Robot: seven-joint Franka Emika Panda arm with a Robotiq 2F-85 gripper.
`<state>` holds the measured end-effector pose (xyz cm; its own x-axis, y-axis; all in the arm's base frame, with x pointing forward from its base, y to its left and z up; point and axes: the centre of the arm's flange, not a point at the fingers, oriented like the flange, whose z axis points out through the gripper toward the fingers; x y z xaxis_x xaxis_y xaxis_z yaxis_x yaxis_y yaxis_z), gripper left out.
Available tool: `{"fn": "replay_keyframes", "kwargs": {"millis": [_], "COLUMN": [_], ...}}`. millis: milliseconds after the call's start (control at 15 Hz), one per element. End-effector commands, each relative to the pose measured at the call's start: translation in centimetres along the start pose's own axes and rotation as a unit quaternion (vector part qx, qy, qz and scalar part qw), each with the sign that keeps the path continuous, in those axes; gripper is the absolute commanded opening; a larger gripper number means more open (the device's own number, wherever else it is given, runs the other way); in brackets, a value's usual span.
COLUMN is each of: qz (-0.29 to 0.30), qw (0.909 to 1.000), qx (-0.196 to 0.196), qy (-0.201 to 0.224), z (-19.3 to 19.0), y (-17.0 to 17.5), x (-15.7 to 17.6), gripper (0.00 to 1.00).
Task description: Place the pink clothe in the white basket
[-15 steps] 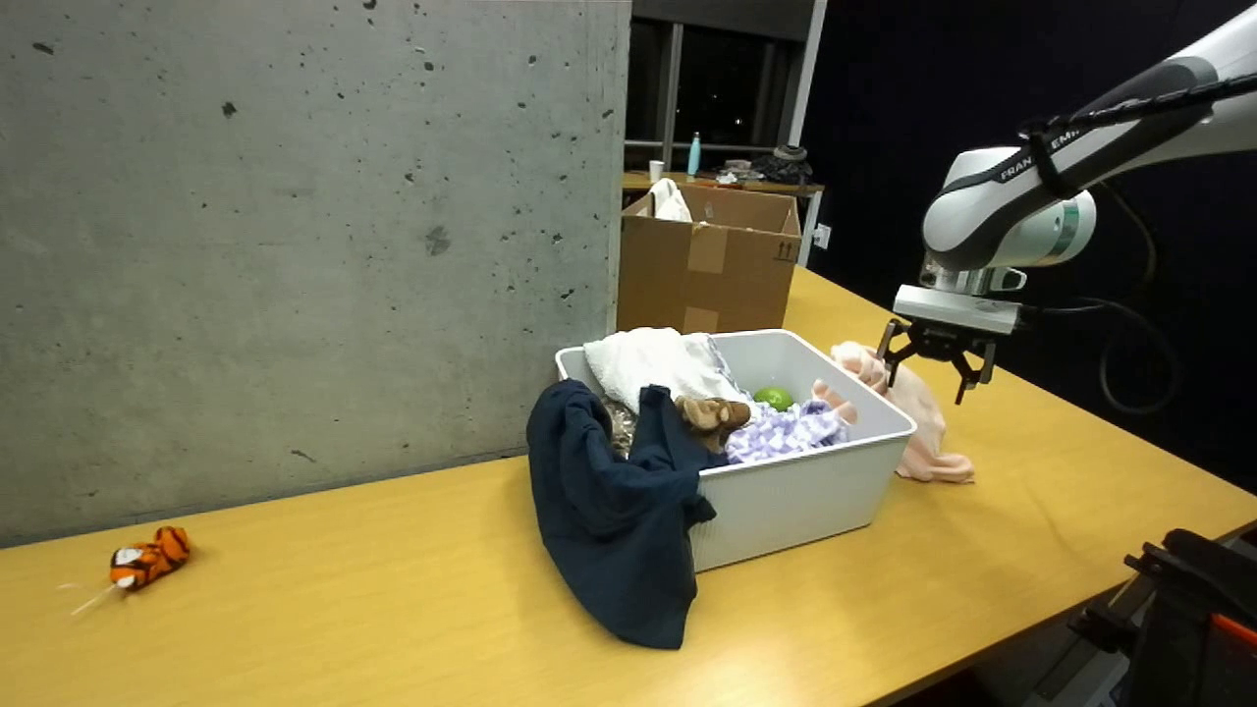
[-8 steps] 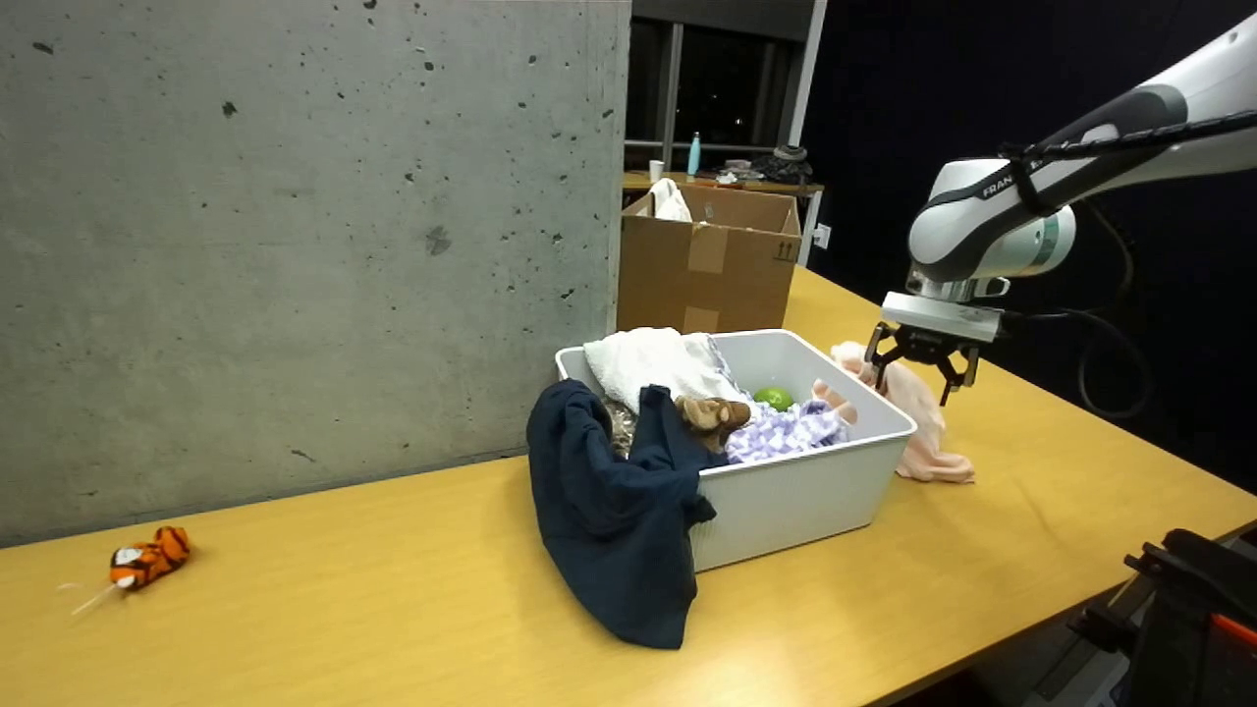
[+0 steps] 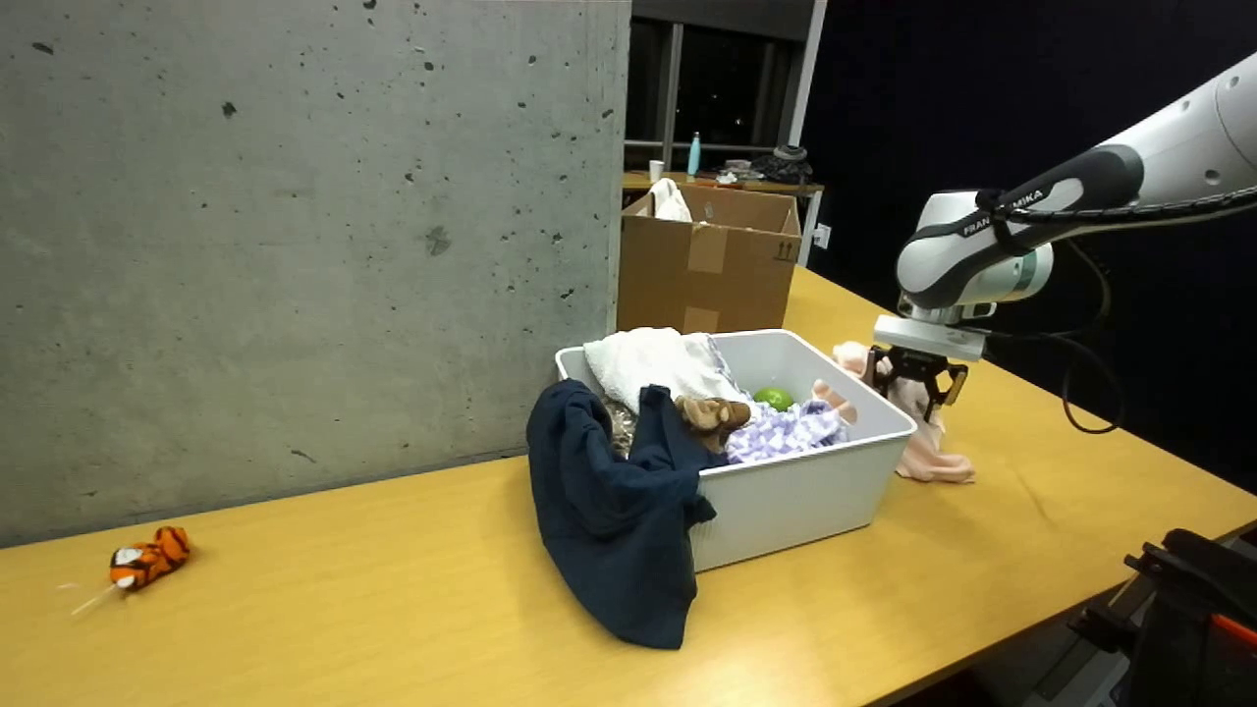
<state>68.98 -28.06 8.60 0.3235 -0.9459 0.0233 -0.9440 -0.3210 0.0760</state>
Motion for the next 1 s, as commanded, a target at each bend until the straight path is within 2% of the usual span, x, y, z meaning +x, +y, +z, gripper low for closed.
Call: {"fn": "replay_keyframes", "kwargs": {"millis": [0,267,400,667,933], "qz": [-0.001,0.004,0.009,0.029,0.052], "qw": [1.0000,0.9998,0.9997,0.9988,0.9963], "qx": [0.004,0.012,0.015,0.022,0.035], "qy": [0.005,0.012,0.014,0.033,0.058], "z": [-1.1,-2.9,-3.8,-7.8,-14.0], "y": [-0.6,0.5,1.2,4.3,7.5], "x": [1.3,2.0,2.6,4.6,7.5], "gripper": [0.42,0.12,0.00,0.01,0.01]}}
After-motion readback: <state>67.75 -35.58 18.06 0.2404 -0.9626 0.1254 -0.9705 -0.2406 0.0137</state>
